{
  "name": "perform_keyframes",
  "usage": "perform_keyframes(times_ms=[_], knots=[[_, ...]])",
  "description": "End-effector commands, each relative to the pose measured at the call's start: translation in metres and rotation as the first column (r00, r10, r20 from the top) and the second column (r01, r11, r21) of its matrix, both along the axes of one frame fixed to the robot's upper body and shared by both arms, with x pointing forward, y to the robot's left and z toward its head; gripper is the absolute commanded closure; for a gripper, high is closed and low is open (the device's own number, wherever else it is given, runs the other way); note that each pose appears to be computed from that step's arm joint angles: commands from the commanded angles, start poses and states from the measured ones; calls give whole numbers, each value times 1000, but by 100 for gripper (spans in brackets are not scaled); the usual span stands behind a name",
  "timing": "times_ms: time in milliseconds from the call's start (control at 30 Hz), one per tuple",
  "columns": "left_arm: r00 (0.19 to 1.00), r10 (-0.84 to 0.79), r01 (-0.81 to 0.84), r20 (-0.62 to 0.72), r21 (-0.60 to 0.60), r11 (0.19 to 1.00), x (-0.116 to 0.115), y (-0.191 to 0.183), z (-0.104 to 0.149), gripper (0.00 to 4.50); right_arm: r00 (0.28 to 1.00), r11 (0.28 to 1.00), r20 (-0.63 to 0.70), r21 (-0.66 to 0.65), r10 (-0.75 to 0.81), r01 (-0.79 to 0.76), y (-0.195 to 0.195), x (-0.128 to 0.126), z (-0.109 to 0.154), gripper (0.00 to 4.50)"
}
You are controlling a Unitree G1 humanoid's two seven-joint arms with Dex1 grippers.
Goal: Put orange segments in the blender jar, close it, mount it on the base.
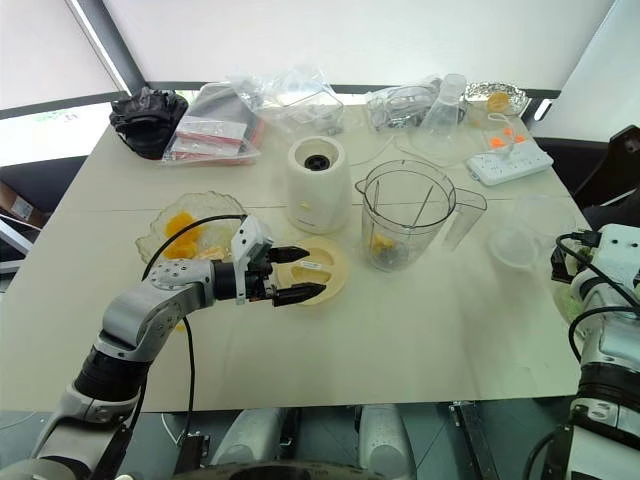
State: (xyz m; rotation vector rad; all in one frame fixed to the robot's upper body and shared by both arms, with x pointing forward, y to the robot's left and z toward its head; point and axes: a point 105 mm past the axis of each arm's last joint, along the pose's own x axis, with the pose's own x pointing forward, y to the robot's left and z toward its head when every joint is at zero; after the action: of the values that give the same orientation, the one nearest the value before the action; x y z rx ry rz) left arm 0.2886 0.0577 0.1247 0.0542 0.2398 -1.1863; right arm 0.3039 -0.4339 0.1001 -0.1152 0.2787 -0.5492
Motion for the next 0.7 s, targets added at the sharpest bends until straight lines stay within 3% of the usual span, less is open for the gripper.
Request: perform_keyframes(times_ms=[33,667,700], knots=[[998,-19,20,56,-4,1000,-2,-4,11,7,998,999,57,-33,-29,31,-6,1,15,0],[998,-31,29,63,24,999,-2,-2,10,7,995,1000,101,-21,-14,16,-1,11,17,0],[998,-31,29,64,24,999,-2,-2,10,3,995,1000,101,-22,-15,17,-1,11,17,26]])
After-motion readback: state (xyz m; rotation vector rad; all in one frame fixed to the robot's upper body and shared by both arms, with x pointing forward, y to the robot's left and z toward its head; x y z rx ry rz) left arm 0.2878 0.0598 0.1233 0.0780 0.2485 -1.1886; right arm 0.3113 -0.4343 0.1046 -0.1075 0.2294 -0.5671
